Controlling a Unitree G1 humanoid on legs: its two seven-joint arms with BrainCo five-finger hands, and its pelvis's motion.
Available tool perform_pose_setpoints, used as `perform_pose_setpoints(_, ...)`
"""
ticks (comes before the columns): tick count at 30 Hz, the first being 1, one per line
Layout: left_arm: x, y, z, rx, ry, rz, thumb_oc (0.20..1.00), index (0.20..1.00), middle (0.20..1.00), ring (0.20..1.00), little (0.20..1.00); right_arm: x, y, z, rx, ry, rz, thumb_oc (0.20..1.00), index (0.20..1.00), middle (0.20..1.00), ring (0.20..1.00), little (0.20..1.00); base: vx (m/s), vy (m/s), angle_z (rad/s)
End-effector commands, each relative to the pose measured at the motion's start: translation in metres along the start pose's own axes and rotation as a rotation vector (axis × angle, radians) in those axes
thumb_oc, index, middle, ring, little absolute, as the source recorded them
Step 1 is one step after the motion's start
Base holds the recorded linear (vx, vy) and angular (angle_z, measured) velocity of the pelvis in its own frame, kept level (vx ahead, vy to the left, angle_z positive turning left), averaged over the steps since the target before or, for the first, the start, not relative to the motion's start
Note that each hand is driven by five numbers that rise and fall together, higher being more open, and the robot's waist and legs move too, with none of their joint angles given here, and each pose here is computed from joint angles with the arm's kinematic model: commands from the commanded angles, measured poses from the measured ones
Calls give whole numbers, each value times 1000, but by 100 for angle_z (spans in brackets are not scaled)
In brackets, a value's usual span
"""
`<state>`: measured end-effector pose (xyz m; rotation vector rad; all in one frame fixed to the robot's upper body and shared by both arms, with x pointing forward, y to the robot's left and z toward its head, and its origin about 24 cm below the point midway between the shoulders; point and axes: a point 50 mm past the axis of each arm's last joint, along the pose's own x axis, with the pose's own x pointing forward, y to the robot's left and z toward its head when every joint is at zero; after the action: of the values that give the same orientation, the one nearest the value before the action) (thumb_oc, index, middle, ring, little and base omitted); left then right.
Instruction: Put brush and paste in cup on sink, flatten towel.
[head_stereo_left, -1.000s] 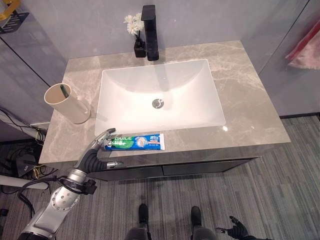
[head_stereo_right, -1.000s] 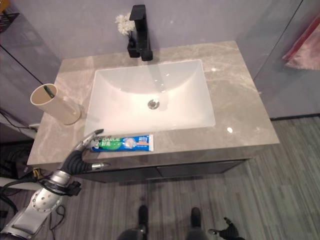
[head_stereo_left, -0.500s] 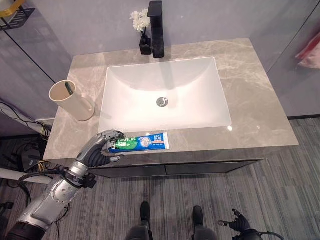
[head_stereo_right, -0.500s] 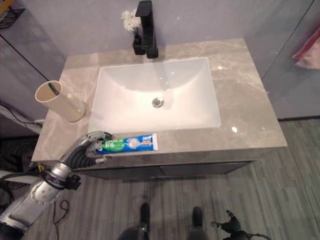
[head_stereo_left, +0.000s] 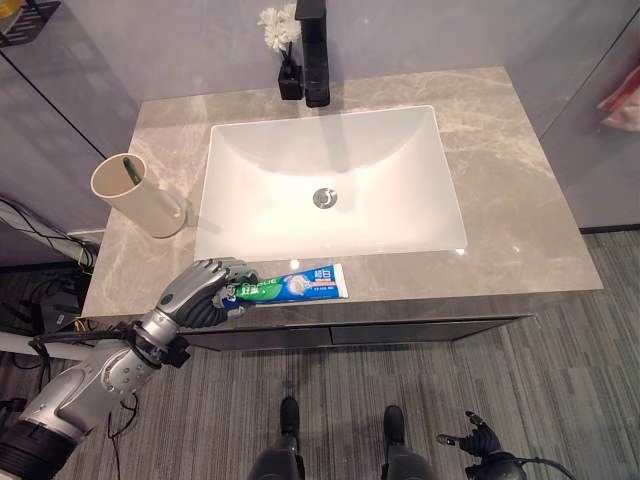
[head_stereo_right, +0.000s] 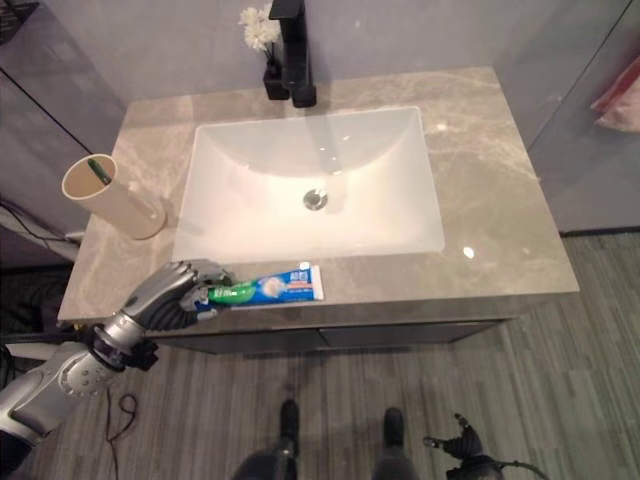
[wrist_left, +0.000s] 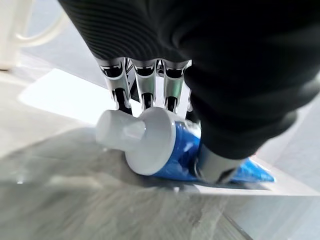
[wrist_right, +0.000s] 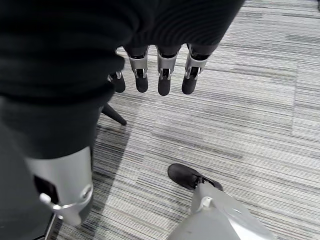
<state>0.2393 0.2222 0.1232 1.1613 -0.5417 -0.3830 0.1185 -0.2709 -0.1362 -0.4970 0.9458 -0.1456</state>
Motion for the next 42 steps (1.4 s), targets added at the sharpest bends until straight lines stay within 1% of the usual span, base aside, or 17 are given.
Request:
perform_pose_setpoints(1,-5,-18,-2,81,-5,-117,200,200,200,200,200,5,-7,17,14,-67,-40,1000,1000,1000,1000,1000,0,0,0)
perform_pose_setpoints(10,-10,-39,-10,100,39,-187,200,200,200,200,200,-2,-17,-12,145,56,-120,1000,1000,1000,1000,1000,4,-3,0)
perform_pose_setpoints(16,-11,-24,-21,153,104,-81,200,200,200,200,200,-11,-33,-43,481,194,-263,1000,1000,1000,1000,1000,0,0,0)
perform_pose_setpoints(17,-12,-11,-27,184,145,2,200,200,200,200,200,-14,-48,-51,659,217,-380,1000,1000,1000,1000,1000,0,0,0)
perform_pose_setpoints(20,-9,10,-29,238,161,115,200,200,200,200,200,-16,-67,-50,785,189,-501,1000,1000,1000,1000,1000,-1,-10,0)
perform_pose_setpoints(23,5,50,-24,317,125,364,200,200,200,200,200,-17,-110,-30,814,55,-677,1000,1000,1000,1000,1000,9,-5,2)
perform_pose_setpoints(25,7,56,-23,328,116,403,200,200,200,200,200,-17,-122,-18,784,-13,-713,1000,1000,1000,1000,1000,0,0,0)
perform_pose_setpoints(26,12,77,-19,403,93,532,200,200,200,200,200,-29,-158,32,671,-284,-823,1000,1000,1000,1000,1000,0,0,0)
perform_pose_setpoints(28,13,79,-19,415,89,546,200,200,200,200,200,-33,-164,37,639,-312,-864,1000,1000,1000,1000,1000,22,5,1)
perform_pose_setpoints(30,24,110,-8,519,37,694,200,200,200,200,200,-66,-197,108,456,-661,-976,1000,1000,1000,1000,1000,0,0,0)
perform_pose_setpoints(31,27,116,-3,545,8,714,200,200,200,200,200,-72,-199,118,436,-711,-992,1000,1000,1000,1000,1000,0,0,0)
perform_pose_setpoints(34,34,137,8,604,-47,776,200,200,200,200,200,-100,-201,172,346,-978,-939,1000,1000,1000,1000,1000,3,10,-4)
perform_pose_setpoints(36,41,152,16,650,-82,806,200,200,200,200,200,-119,-194,212,222,-1160,-858,1000,1000,1000,1000,1000,-18,16,-9)
perform_pose_setpoints(38,50,163,27,674,-130,841,200,200,200,200,200,-133,-181,242,212,-1301,-753,1000,1000,1000,1000,1000,-35,13,-14)
perform_pose_setpoints(40,61,175,40,667,-182,895,200,200,200,200,200,-139,-149,274,364,-1436,-458,1000,1000,1000,1000,1000,-44,9,-14)
perform_pose_setpoints(41,65,183,46,661,-200,933,200,200,200,200,200,-138,-122,286,528,-1481,-144,1000,1000,1000,1000,1000,-8,11,-6)
perform_pose_setpoints(42,69,184,50,649,-212,946,200,200,200,200,200,-137,-108,291,595,-1482,-21,1000,1000,1000,1000,1000,0,0,0)
